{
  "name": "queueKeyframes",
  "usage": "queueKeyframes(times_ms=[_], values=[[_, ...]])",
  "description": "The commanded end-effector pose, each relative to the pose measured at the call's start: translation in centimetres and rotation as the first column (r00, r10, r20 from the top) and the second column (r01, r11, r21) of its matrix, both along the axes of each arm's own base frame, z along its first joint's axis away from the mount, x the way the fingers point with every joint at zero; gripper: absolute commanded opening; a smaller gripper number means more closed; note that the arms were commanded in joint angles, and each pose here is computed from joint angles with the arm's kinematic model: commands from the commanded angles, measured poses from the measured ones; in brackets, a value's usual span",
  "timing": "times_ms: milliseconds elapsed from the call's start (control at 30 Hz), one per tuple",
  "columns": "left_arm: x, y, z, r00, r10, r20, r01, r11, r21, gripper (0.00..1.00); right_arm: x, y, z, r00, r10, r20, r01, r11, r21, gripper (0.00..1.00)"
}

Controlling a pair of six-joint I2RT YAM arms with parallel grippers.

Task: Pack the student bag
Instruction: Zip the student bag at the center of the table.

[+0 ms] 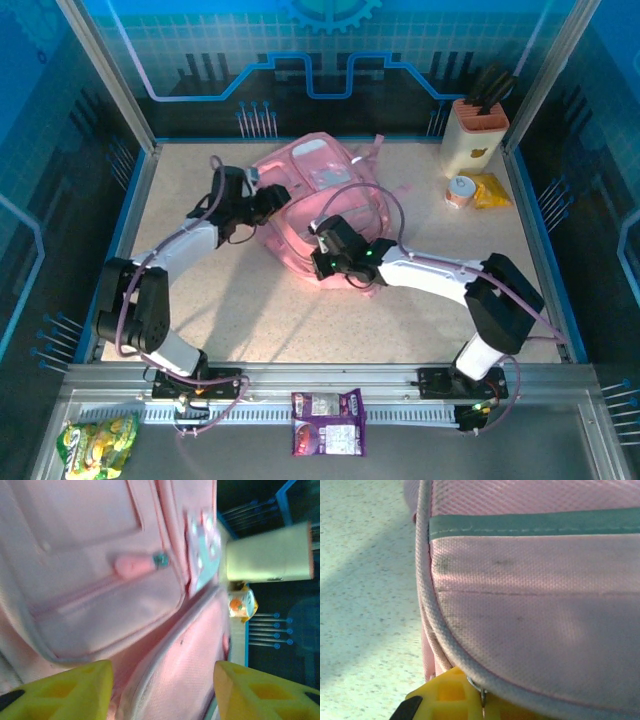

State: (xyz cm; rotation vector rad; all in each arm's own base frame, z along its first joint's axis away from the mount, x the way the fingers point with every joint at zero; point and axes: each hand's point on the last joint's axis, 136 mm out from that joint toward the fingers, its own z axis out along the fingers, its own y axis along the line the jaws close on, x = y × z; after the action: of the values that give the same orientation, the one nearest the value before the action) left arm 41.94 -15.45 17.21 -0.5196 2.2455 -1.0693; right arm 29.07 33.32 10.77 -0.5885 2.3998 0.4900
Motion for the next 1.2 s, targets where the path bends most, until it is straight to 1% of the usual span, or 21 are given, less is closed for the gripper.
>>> queueKeyframes(times_ms=[0,67,133,267,333,400,433,500,567,600,667,733,833,900,933,967,1000,1033,1067,1133,1167], values=[[-2.4,-0.2,1.8,0.999,0.0,0.038,0.003,0.998,-0.061,0.62,0.7,1.9,1.2,0.999,-0.04,-0.003,0.04,0.997,0.061,0.0],[-4.4,0.7,0.1,0.99,0.131,-0.055,-0.138,0.98,-0.143,0.62,0.9,1.6,0.7,0.998,-0.058,-0.007,0.059,0.998,0.031,0.0],[-6.0,-0.1,-0.8,0.979,0.178,-0.102,-0.196,0.959,-0.204,0.62,0.7,1.7,0.6,0.999,-0.045,-0.011,0.046,0.998,0.032,0.0],[-7.6,-3.0,-1.7,0.965,0.191,-0.179,-0.229,0.949,-0.217,0.62,0.5,1.5,0.5,0.999,-0.053,-0.003,0.054,0.998,0.027,0.0],[-7.7,-3.9,-2.4,0.957,0.206,-0.206,-0.251,0.941,-0.227,0.58,0.6,1.4,0.3,0.998,-0.063,-0.001,0.063,0.998,0.015,0.0],[-7.5,-4.1,-3.6,0.944,0.236,-0.229,-0.285,0.934,-0.216,0.47,0.7,1.3,0.3,0.998,-0.067,0.003,0.067,0.998,0.016,0.0],[-7.2,-4.3,-3.9,0.94,0.239,-0.242,-0.292,0.931,-0.217,0.4,0.8,1.3,0.4,0.998,-0.067,0.007,0.066,0.998,0.015,0.0],[-6.7,-4.5,-4.0,0.942,0.239,-0.237,-0.29,0.933,-0.215,0.21,0.7,1.2,0.7,0.998,-0.059,0.015,0.059,0.998,0.005,0.0],[-6.4,-4.1,-4.1,0.941,0.255,-0.221,-0.295,0.941,-0.169,0.03,0.9,0.0,0.9,0.997,-0.078,0.026,0.078,0.996,-0.03,0.0],[-6.4,-3.6,-4.1,0.939,0.271,-0.21,-0.302,0.944,-0.132,0.0,0.9,-0.7,0.9,0.996,-0.087,0.02,0.088,0.995,-0.044,0.0],[-6.7,-2.2,-4.4,0.934,0.291,-0.207,-0.305,0.951,-0.041,0.0,1.0,-2.6,1.0,0.994,-0.107,0.012,0.108,0.992,-0.063,0.0],[-6.9,-0.5,-4.4,0.93,0.309,-0.198,-0.312,0.95,0.019,0.0,1.0,-4.9,0.8,0.991,-0.133,0.005,0.133,0.987,-0.086,0.0],[-6.6,2.1,-3.6,0.935,0.318,-0.156,-0.309,0.948,0.079,0.0,1.1,-8.6,0.2,0.985,-0.172,-0.003,0.17,0.977,-0.131,0.0],[-6.3,3.7,-3.3,0.937,0.313,-0.157,-0.297,0.947,0.119,0.0,1.6,-10.6,-0.3,0.983,-0.185,-0.015,0.181,0.972,-0.148,0.0],[-5.9,4.8,-3.1,0.938,0.317,-0.143,-0.296,0.943,0.149,0.0,2.1,-11.4,-0.6,0.982,-0.184,-0.031,0.178,0.973,-0.148,0.0],[-5.8,6.3,-3.3,0.926,0.344,-0.154,-0.314,0.93,0.19,0.0,2.7,-11.9,-1.0,0.982,-0.182,-0.047,0.173,0.973,-0.153,0.0],[-5.6,7.1,-3.2,0.923,0.354,-0.152,-0.322,0.925,0.2,0.0,3.2,-12.2,-1.0,0.983,-0.176,-0.048,0.166,0.973,-0.163,0.0],[-5.0,7.5,-2.7,0.935,0.333,-0.121,-0.309,0.933,0.186,0.0,3.7,-11.9,-0.9,0.986,-0.157,-0.045,0.148,0.975,-0.166,0.0],[-4.2,7.7,-2.0,0.948,0.306,-0.088,-0.288,0.942,0.175,0.0,4.1,-11.0,-0.6,0.992,-0.122,-0.042,0.114,0.982,-0.153,0.0],[-3.0,7.7,-1.1,0.965,0.255,-0.063,-0.241,0.954,0.179,0.0,4.2,-8.6,0.4,0.998,-0.062,-0.02,0.059,0.991,-0.123,0.0],[-2.5,7.5,-0.7,0.973,0.225,-0.048,-0.212,0.96,0.182,0.08,3.7,-6.8,0.8,1.0,-0.019,-0.011,0.018,0.993,-0.113,0.0]])
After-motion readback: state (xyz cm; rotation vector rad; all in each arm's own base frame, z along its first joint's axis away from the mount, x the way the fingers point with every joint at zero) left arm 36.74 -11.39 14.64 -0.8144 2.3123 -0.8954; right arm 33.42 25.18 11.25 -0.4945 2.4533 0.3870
